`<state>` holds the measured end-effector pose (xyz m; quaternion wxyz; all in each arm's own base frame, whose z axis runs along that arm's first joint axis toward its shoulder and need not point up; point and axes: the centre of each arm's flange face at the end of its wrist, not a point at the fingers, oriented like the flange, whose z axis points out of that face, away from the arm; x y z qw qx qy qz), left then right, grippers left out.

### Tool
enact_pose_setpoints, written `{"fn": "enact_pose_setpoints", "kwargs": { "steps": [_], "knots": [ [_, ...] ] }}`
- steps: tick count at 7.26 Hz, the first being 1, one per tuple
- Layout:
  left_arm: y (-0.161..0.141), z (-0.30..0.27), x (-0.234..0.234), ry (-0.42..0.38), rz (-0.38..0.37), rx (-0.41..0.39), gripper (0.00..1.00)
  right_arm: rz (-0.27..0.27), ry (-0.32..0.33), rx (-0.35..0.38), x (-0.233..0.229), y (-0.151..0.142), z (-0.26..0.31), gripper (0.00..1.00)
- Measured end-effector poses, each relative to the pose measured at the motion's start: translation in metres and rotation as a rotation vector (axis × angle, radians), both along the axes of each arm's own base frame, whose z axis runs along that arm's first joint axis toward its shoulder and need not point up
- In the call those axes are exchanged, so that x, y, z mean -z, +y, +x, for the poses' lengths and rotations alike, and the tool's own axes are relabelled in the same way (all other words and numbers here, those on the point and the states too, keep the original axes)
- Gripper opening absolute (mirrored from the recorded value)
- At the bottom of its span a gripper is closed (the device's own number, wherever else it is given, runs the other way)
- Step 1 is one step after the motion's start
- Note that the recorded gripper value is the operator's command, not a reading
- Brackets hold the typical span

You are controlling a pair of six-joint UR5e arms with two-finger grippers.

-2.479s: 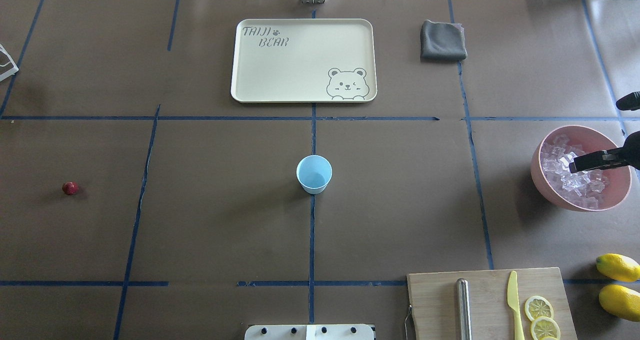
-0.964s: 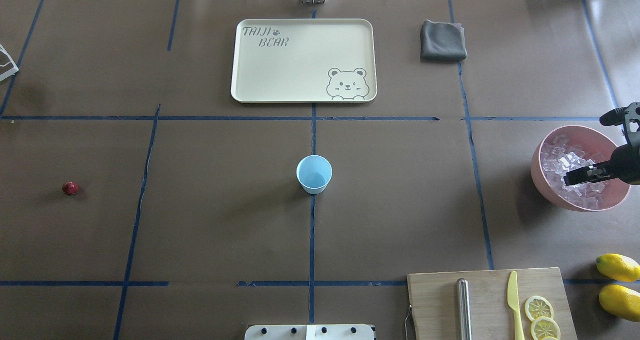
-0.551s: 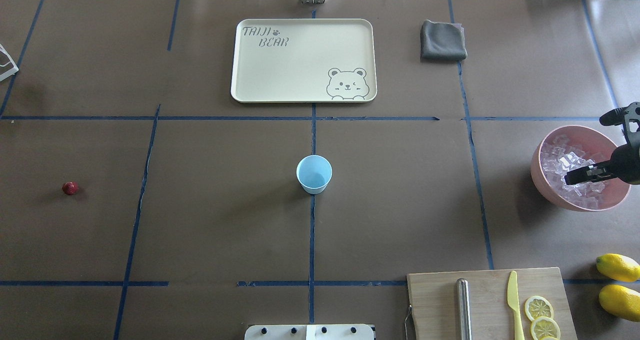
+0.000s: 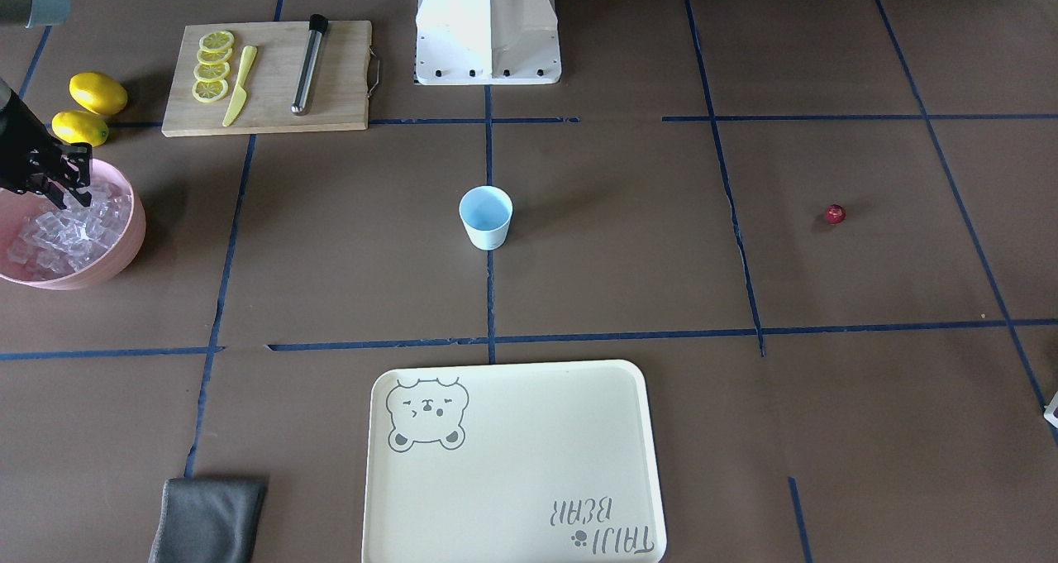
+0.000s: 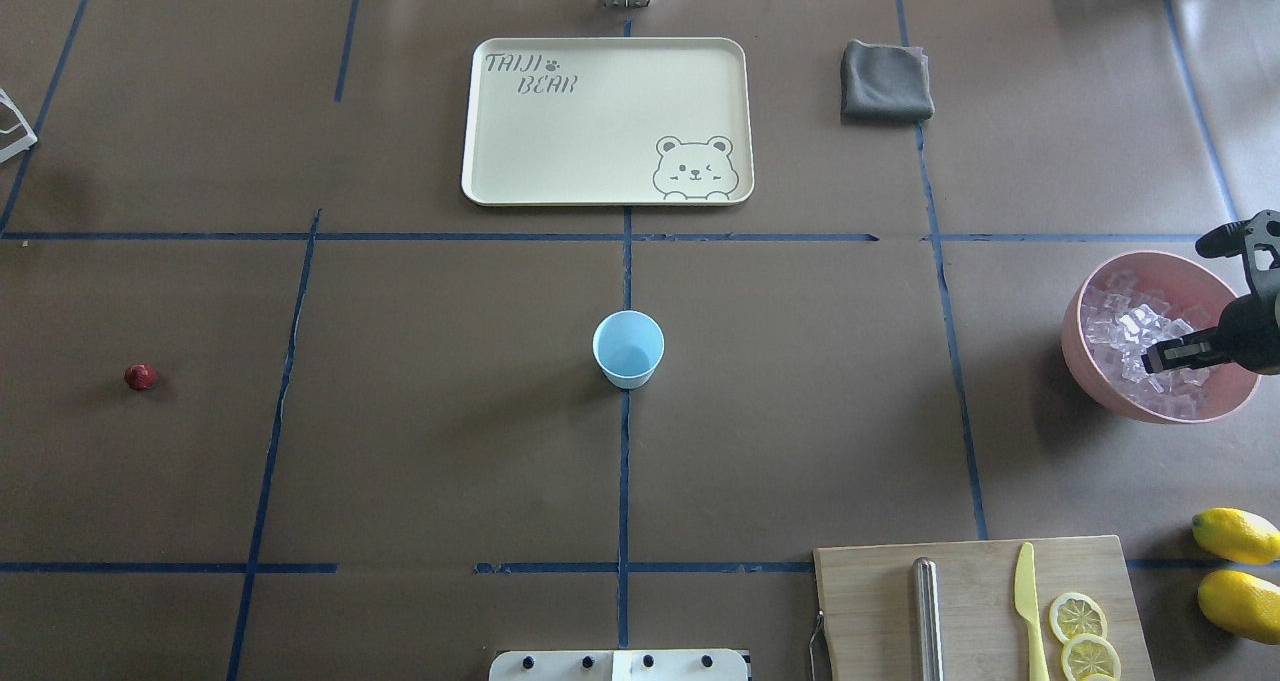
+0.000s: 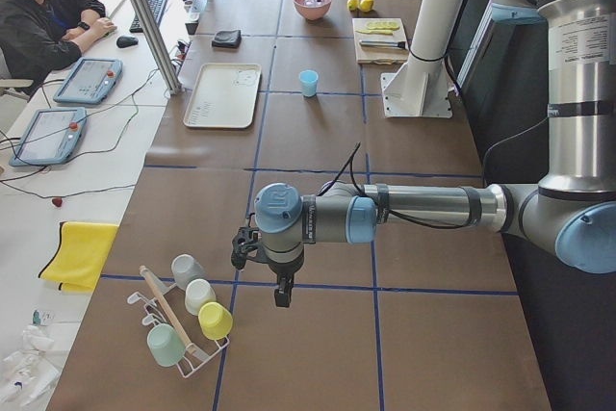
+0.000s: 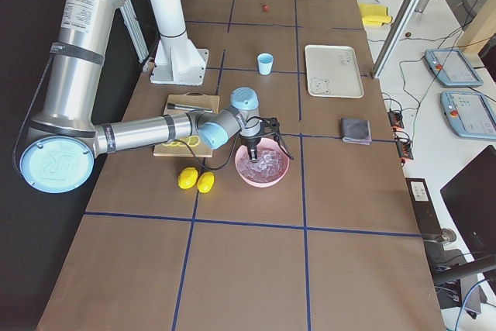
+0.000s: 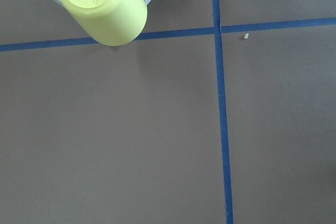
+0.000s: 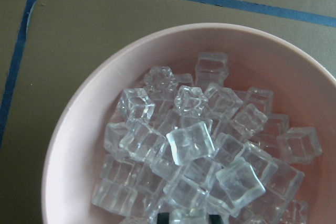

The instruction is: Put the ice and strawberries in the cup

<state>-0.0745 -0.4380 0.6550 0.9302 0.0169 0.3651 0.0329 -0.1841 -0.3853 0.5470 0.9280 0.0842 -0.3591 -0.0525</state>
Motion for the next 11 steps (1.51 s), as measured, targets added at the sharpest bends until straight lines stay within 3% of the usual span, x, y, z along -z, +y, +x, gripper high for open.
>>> {"fn": "enact_pose_setpoints", "kwargs": {
  "steps": [4, 6, 7, 9, 11],
  "knots": [
    [0.000, 0.000, 0.001, 0.000, 0.003, 0.000, 1.00, 0.066, -0.050, -0.046, 0.041, -0.009, 0.022, 0.00],
    [0.000, 0.000, 0.003, 0.000, 0.005, 0.000, 1.00, 0.124, -0.106, -0.071, 0.082, -0.033, 0.026, 0.00],
    [0.000, 0.000, 0.003, 0.000, 0.006, 0.000, 1.00, 0.128, -0.141, -0.065, 0.112, -0.051, 0.018, 0.00],
    [0.000, 0.000, 0.003, 0.000, 0.006, 0.000, 1.00, 0.106, -0.173, -0.029, 0.195, -0.084, -0.028, 0.00],
    [0.000, 0.000, 0.004, 0.000, 0.007, 0.000, 1.00, 0.042, -0.180, -0.015, 0.299, -0.088, -0.113, 0.00]
  ]
}}
